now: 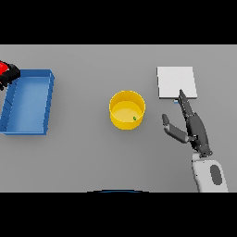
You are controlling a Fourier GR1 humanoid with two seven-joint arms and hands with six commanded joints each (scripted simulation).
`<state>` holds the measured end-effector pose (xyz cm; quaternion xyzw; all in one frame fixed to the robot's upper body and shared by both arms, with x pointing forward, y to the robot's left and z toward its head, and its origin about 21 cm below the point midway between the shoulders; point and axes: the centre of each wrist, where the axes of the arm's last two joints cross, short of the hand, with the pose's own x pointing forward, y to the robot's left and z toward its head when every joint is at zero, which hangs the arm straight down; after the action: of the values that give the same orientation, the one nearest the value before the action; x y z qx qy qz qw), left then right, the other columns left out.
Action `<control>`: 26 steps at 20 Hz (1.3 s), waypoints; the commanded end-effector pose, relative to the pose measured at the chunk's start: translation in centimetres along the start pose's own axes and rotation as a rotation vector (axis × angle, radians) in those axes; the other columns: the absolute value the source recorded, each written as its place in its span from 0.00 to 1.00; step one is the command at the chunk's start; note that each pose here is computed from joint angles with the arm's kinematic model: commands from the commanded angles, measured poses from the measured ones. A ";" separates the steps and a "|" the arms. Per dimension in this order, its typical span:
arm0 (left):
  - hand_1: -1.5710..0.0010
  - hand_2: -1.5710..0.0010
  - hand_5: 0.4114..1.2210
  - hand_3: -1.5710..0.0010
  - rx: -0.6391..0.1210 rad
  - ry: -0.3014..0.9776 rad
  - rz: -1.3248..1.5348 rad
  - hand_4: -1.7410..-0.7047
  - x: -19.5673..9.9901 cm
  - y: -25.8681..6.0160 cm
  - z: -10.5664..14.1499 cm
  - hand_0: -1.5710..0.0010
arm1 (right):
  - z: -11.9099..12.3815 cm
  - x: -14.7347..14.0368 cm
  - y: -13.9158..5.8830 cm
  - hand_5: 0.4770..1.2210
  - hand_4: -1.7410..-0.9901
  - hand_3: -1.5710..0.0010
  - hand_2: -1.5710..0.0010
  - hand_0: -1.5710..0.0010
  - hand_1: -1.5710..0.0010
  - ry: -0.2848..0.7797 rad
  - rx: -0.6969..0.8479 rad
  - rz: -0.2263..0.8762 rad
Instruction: Pick up the red beaker and tilt it to pour out 1 green nut into yellow bowl. Pick up the yellow bowl and place it on the metallic measuring scale.
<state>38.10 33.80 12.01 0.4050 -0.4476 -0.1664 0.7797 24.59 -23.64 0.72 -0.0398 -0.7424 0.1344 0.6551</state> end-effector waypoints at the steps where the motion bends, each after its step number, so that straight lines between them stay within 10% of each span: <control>1: 0.03 0.10 0.45 0.46 -0.037 -0.021 0.010 0.59 0.0 0.1 0.5 0.00 | 0.1 0.0 0.1 0.34 0.55 1.00 1.00 1.00 1.00 0.005 -0.001 0.003; 5: 0.58 0.62 0.36 0.76 -0.156 -0.070 0.034 0.83 0.4 0.6 1.7 0.50 | 0.2 -0.4 0.5 0.33 0.56 1.00 1.00 1.00 1.00 0.013 -0.003 0.003; 9: 0.83 0.84 0.31 0.90 -0.196 -0.045 -0.054 0.91 0.8 0.7 1.9 0.80 | -0.3 -0.1 -0.1 0.33 0.57 1.00 1.00 1.00 1.00 0.007 0.000 -0.002; 17: 0.97 0.97 0.31 0.98 -0.161 -0.066 -0.080 0.98 0.3 -0.3 1.5 0.97 | -0.7 0.4 0.4 0.31 0.62 1.00 1.00 1.00 1.00 0.037 -0.005 0.027; 22: 0.99 0.99 0.34 0.99 -0.132 -0.111 -0.035 0.99 0.4 -0.3 1.7 0.99 | -2.8 2.7 0.2 0.26 0.76 1.00 1.00 0.99 1.00 -0.050 0.108 0.211; 26: 1.00 1.00 0.37 1.00 -0.130 -0.120 -0.022 0.97 0.5 -0.3 1.7 1.00 | -4.9 4.1 0.4 0.25 0.65 1.00 1.00 1.00 1.00 -0.125 0.335 0.397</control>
<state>36.99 32.52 12.52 0.3477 -0.4773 -0.2277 0.7742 28.81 -21.62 5.07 -0.0678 -0.7264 0.3834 0.5664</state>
